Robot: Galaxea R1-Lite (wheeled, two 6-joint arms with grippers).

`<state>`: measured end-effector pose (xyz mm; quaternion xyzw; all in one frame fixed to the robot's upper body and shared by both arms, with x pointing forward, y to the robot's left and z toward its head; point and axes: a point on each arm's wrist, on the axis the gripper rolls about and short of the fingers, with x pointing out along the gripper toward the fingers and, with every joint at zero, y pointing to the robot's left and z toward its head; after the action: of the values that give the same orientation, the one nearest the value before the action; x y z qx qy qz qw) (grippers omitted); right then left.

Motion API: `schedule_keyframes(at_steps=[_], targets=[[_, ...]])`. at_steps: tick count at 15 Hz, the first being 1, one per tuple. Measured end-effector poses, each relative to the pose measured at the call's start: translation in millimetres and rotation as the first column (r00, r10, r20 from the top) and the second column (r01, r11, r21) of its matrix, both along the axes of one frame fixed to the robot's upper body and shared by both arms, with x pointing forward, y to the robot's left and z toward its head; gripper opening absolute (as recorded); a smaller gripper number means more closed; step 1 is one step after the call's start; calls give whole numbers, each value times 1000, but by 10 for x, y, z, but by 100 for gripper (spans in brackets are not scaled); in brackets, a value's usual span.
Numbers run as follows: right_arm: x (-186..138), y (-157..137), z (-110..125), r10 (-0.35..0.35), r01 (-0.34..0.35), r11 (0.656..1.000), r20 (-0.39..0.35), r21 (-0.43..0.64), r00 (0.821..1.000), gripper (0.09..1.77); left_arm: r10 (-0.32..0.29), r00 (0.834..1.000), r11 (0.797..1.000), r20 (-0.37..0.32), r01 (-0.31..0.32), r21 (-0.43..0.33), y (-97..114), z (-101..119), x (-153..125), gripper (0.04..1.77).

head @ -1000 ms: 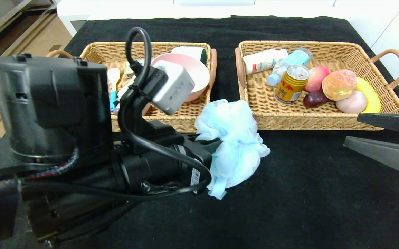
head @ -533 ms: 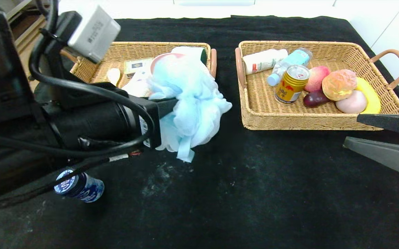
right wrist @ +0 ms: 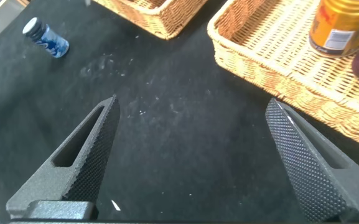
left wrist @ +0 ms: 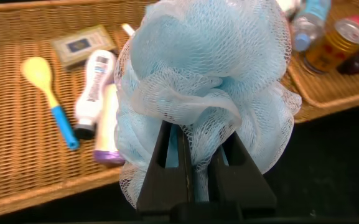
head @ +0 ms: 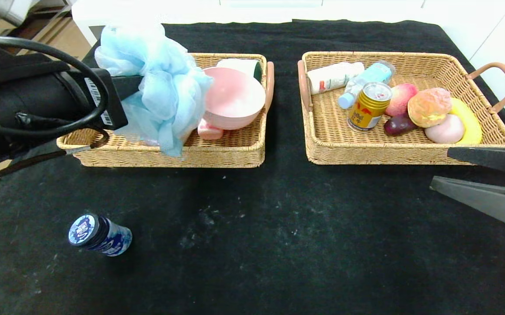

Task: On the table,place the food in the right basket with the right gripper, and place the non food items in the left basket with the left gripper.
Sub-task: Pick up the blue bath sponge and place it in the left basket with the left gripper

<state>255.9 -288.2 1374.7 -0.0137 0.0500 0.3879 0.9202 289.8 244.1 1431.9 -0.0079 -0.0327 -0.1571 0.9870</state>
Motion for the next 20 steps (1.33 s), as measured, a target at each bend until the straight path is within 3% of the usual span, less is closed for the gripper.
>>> schedule_keyframes(at_steps=[4, 10, 20], targets=[[1, 6, -6, 3, -3, 1000, -2, -1, 1000, 171, 103, 995, 995, 12, -103, -2, 302, 36, 134, 24], [-7, 6, -3, 5, -4, 1000, 2, -2, 1000, 171, 234, 972, 972, 10, -234, 1, 665, 61, 446, 23], [-15, 18, -12, 12, -12, 1000, 2, -2, 1000, 171, 288, 958, 957, 2, -288, -21, 858, 113, 924, 23]])
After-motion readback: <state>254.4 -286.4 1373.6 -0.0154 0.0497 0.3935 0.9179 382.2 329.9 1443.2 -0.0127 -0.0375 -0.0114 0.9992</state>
